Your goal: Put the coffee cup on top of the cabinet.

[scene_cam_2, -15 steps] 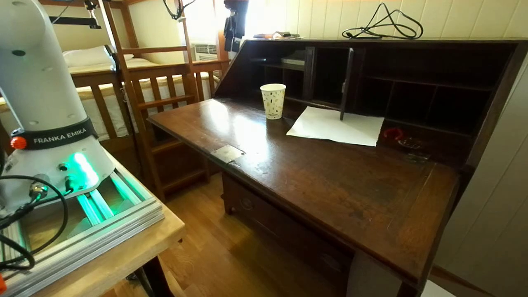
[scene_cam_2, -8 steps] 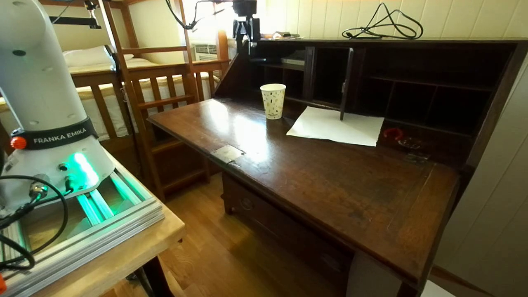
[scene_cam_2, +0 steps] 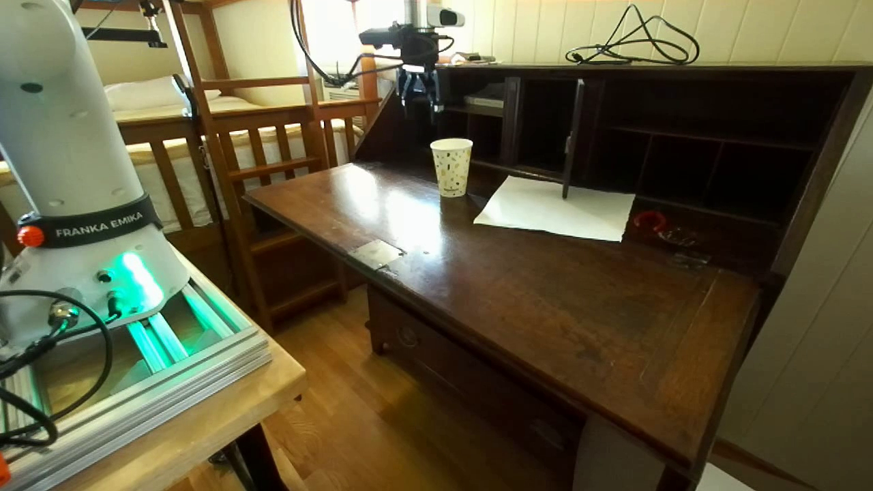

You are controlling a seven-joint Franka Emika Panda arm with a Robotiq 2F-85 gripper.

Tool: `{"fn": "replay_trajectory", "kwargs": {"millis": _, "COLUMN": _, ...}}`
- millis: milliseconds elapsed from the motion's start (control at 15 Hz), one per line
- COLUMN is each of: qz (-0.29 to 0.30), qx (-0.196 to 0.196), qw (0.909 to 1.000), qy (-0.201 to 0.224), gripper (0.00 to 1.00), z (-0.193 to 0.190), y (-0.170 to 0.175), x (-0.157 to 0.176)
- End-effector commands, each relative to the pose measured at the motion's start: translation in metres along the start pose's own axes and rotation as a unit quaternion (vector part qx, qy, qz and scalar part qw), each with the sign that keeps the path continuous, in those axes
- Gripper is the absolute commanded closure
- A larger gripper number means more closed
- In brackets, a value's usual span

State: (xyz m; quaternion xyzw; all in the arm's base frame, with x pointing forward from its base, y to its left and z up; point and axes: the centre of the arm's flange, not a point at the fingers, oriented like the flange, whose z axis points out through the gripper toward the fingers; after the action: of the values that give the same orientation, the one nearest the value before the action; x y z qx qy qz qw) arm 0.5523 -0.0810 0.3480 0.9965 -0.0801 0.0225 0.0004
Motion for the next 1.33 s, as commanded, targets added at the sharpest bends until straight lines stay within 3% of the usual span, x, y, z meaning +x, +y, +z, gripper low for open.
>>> {"fn": "replay_trajectory", "kwargs": {"millis": 0, "qz": -0.022, "qx": -0.012, "qw": 0.9997, "qy": -0.005, "gripper": 0.00, "z": 0.027, "y": 0.011, "x": 0.006}}
{"fn": "replay_trajectory", "kwargs": {"millis": 467, "qz": -0.021, "qx": -0.016, "qw": 0.9996, "qy": -0.009, "gripper": 0.00, "z": 0.058, "y": 0.011, "x": 0.021}}
{"fn": "replay_trajectory", "kwargs": {"millis": 533, "qz": -0.022, "qx": -0.018, "qw": 0.9995, "qy": -0.011, "gripper": 0.25, "z": 0.061, "y": 0.010, "x": 0.022}}
{"fn": "replay_trajectory", "kwargs": {"millis": 667, "qz": -0.022, "qx": -0.019, "qw": 0.9995, "qy": -0.010, "gripper": 0.34, "z": 0.063, "y": 0.009, "x": 0.024}}
{"fn": "replay_trajectory", "kwargs": {"millis": 1267, "qz": -0.052, "qx": -0.051, "qw": 0.9973, "qy": 0.002, "gripper": 0.98, "z": 0.049, "y": 0.005, "x": 0.033}}
